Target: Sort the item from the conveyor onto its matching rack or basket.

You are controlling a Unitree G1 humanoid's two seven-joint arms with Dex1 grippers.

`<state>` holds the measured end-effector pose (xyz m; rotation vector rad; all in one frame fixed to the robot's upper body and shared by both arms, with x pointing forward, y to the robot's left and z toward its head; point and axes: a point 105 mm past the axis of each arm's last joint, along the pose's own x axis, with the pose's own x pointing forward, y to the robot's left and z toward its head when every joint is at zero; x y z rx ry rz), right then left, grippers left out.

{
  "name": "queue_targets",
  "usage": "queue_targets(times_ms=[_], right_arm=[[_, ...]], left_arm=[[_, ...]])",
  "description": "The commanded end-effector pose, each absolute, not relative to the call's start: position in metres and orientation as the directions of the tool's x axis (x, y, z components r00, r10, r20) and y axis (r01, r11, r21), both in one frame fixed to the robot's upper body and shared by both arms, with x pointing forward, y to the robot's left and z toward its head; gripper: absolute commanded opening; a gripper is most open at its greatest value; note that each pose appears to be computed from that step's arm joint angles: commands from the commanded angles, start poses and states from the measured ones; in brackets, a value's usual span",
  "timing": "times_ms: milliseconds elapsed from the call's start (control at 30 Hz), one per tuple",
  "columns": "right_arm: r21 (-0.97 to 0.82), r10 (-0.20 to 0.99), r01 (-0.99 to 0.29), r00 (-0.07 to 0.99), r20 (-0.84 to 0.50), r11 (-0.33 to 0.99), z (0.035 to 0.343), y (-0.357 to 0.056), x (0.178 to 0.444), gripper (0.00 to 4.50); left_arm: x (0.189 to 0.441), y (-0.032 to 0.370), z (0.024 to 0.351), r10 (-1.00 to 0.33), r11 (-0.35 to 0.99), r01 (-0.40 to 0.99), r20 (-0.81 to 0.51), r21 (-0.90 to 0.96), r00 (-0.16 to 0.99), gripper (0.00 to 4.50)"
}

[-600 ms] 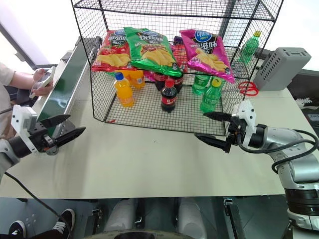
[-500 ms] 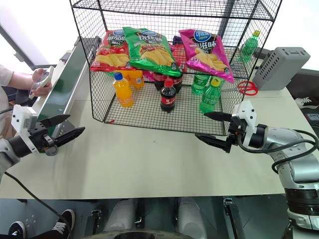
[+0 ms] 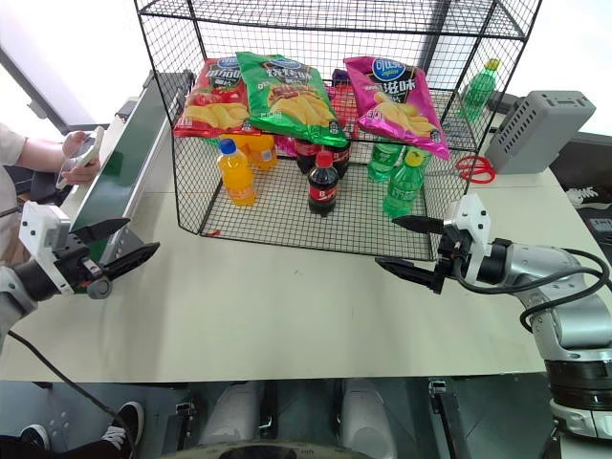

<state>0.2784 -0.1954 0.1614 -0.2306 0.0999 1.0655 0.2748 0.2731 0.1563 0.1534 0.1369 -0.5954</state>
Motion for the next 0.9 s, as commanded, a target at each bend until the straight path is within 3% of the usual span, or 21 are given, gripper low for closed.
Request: queue_targets(times_ms=[33, 900], right_arm=[[-0.175, 0.858, -0.873, 0.483, -0.174, 0.456, 0.1679, -0.1961, 0.2774, 4.46], [-0.184, 0.845, -0.858, 0.507, -0.169, 0.479, 0.1703, -0.2025, 0.2698, 4.46]], left_arm=[[0.2765, 0.2721, 0.1653, -0.557, 0.806, 0.575, -0.149, 0.142, 0.817, 4.5], [0.2779, 0.2691, 0.1574, -0.575, 0.788, 0.6, -0.184, 0.135, 0.797, 4.5]])
